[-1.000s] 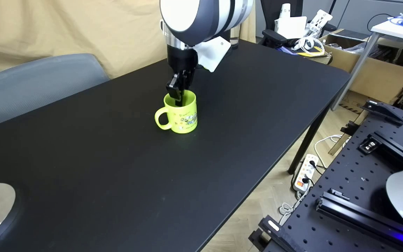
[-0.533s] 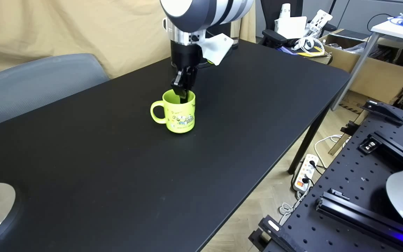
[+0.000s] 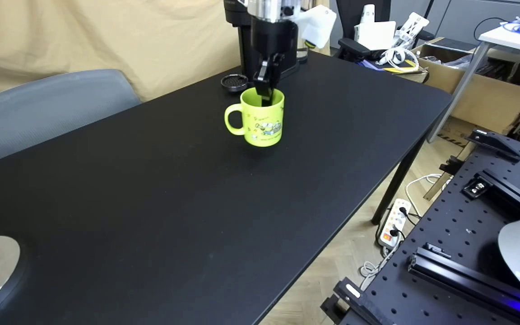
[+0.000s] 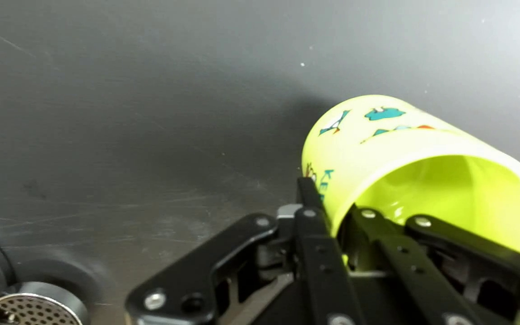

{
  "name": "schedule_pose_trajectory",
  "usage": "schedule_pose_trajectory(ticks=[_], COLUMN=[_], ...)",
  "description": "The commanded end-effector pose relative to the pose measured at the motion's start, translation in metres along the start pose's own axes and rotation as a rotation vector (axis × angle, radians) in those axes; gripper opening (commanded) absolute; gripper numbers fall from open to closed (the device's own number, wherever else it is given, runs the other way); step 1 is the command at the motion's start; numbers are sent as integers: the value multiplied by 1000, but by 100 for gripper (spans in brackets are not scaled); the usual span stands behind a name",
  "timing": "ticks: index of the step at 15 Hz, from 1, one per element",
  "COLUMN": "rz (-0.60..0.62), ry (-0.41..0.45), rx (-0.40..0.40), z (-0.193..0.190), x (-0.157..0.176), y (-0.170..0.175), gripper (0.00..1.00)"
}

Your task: Move the mug slightly backward

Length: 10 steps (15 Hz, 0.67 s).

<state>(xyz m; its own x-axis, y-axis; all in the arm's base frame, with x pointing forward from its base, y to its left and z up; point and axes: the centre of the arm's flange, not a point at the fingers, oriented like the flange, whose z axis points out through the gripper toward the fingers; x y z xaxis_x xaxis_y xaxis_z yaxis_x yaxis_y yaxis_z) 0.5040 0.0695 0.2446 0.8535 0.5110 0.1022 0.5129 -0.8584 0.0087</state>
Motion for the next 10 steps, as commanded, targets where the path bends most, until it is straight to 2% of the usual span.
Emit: schedule_pose_trajectory(ticks=[1, 5, 10], rz=[27, 87, 136], ry=[6, 0, 5], rx=[-48, -48, -55], z=[-32, -19, 6], x=[-58, -100, -120], y=[7, 22, 35], gripper=[2, 2, 2])
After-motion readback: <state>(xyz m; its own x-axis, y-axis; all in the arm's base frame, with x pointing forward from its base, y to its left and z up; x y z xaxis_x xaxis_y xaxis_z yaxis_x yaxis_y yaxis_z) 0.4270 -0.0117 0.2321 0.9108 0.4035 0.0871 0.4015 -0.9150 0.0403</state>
